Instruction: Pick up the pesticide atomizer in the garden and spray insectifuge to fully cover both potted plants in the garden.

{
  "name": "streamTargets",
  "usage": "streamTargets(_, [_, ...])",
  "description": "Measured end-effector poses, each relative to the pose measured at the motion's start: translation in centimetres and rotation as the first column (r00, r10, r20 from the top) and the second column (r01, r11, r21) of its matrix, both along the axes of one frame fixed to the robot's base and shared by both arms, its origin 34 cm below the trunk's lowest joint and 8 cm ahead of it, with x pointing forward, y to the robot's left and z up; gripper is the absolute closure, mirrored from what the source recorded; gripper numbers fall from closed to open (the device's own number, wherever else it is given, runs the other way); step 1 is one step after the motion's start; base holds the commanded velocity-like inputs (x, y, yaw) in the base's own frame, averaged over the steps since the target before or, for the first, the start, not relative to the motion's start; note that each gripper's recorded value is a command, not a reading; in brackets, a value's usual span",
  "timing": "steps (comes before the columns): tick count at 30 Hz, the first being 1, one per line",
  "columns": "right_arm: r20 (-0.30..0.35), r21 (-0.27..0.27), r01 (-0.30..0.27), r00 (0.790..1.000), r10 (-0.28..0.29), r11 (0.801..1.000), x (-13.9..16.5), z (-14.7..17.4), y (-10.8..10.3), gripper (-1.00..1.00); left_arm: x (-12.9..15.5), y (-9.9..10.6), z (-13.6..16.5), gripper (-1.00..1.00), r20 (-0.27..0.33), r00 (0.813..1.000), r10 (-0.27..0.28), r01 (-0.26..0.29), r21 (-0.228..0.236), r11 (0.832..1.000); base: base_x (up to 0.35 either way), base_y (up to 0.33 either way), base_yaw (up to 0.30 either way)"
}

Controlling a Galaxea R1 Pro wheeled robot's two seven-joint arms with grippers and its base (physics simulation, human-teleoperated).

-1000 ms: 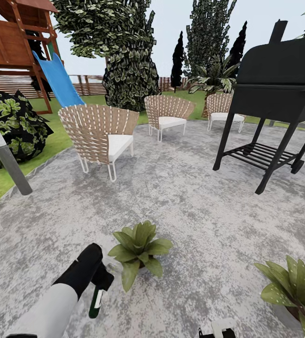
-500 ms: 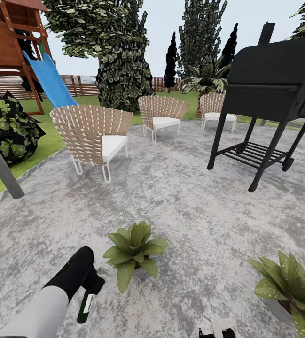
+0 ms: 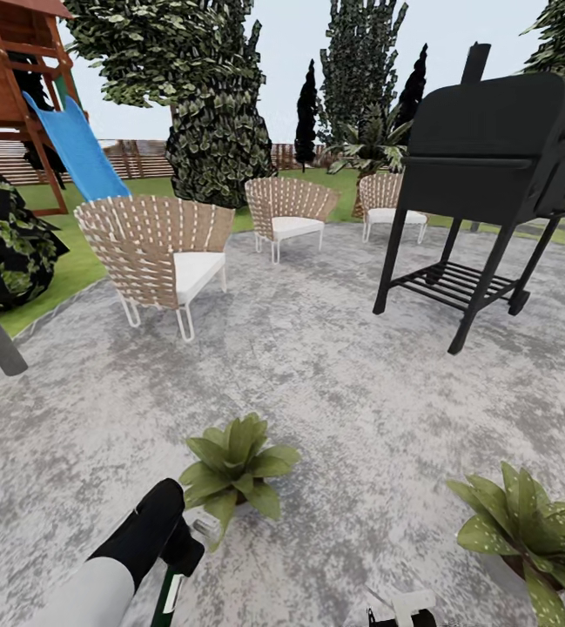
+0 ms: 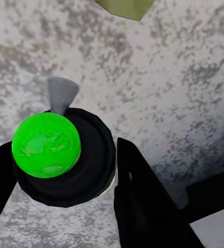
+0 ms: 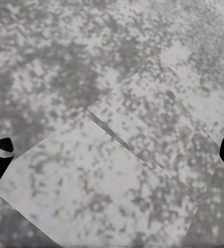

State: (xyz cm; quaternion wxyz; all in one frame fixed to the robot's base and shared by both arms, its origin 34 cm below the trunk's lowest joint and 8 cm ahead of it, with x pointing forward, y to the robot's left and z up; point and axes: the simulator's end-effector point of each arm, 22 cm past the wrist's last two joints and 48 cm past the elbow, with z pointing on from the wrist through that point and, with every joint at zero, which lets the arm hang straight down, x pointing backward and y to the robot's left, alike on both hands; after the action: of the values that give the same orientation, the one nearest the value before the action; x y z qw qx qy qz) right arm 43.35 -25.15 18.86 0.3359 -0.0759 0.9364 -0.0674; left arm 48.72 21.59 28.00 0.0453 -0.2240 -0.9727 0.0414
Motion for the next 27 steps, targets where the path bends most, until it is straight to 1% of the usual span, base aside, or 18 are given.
streamTargets(2, [0.0,0.0,0.0,1.0,0.0,1.0,0.0,0.0,0.0,-1.0,-0.1,0.1,0.0,1.0,-0.002,1.0,0.0,0.0,0.002,1.0,0.001,-0.003,-0.057])
streamTargets(3, [0.0,-0.001,0.0,1.0,0.0,1.0,0.0,0.0,0.0,-1.0,-0.5,0.5,-0.4,1.0,-0.011,1.0,-0.003,0.003,0.013,1.0,0.0,-0.001,-0.011])
streamTargets(6, [0.0,0.0,0.0,1.0,0.0,1.0,0.0,0.0,0.0,-1.0,-3.2,2.3,-1.7,1.0,-0.05,0.999,0.012,-0.01,0.033,0.999,0.0,0.0,-0.005])
streamTargets(8, [0.001,0.001,0.0,1.0,0.0,1.0,0.1,0.0,0.1,-1.0,-4.2,2.9,-2.1,1.0,-0.068,0.998,0.018,-0.015,0.039,0.999,0.0,0.0,0.0])
streamTargets(11, [0.001,0.002,0.001,1.0,-0.001,1.0,0.1,0.0,0.2,-1.0,-4.2,3.3,-2.1,1.0,-0.067,0.997,0.023,-0.02,0.043,0.999,0.0,0.0,0.0])
streamTargets(12, [0.0,0.002,0.002,1.0,-0.002,1.0,0.0,0.0,0.1,-1.0,-3.7,3.4,-1.9,1.0,-0.06,0.998,0.022,-0.019,0.046,0.999,0.0,0.0,0.0])
streamTargets(14, [-0.003,0.002,0.002,1.0,-0.002,1.0,-0.1,-0.1,0.1,-1.0,-2.9,2.9,-1.6,1.0,-0.053,0.998,0.026,-0.024,0.04,0.999,0.0,0.0,0.0])
streamTargets(15, [-0.004,0.002,0.002,1.0,-0.002,1.0,-0.1,-0.2,0.2,-1.0,-1.1,2.6,-0.8,1.0,-0.026,0.999,0.025,-0.024,0.036,0.999,0.0,0.0,0.0])
streamTargets(17, [-0.008,0.002,0.002,1.0,-0.002,1.0,-0.2,-0.3,0.2,-1.0,1.5,2.9,0.5,1.0,0.01,1.0,0.026,-0.026,0.041,0.999,0.0,0.0,0.0])
streamTargets(19, [-0.01,0.002,0.002,1.0,-0.002,1.0,-0.3,-0.4,0.1,-1.0,3.9,3.9,1.8,1.0,0.05,0.998,0.029,-0.032,0.054,0.998,0.0,0.0,0.0])
streamTargets(20, [-0.012,0.001,0.001,1.0,-0.001,1.0,-0.4,-0.4,0.1,-1.0,4.4,5.1,2.0,1.0,0.058,0.998,0.033,-0.037,0.073,0.997,0.0,0.0,0.0])
streamTargets(22, [-0.014,0.001,-0.001,1.0,0.001,1.0,-0.4,-0.5,0.1,-1.0,4.7,6.7,2.3,1.0,0.064,0.997,0.045,-0.05,0.09,0.995,0.0,0.0,0.0])
streamTargets(23, [-0.015,0.0,-0.003,1.0,0.003,1.0,-0.4,-0.5,0.0,-1.0,4.4,6.9,2.1,1.0,0.059,0.997,0.047,-0.053,0.09,0.995,0.0,0.0,0.0])
streamTargets(25, [-0.015,0.001,-0.004,1.0,0.004,1.0,-0.5,-0.5,0.1,-1.0,4.6,6.2,2.2,1.0,0.06,0.997,0.048,-0.053,0.078,0.996,0.0,0.0,0.0])
streamTargets(26, [-0.015,0.0,-0.005,1.0,0.005,1.0,-0.5,-0.5,0.0,-1.0,4.7,5.2,2.4,1.0,0.06,0.997,0.048,-0.052,0.06,0.997,0.0,0.0,0.0])
streamTargets(27, [-0.015,0.001,-0.005,1.0,0.005,1.0,-0.5,-0.5,0.0,-1.0,4.9,3.5,2.6,1.0,0.055,0.998,0.038,-0.04,0.029,0.999,0.0,0.0,0.0])
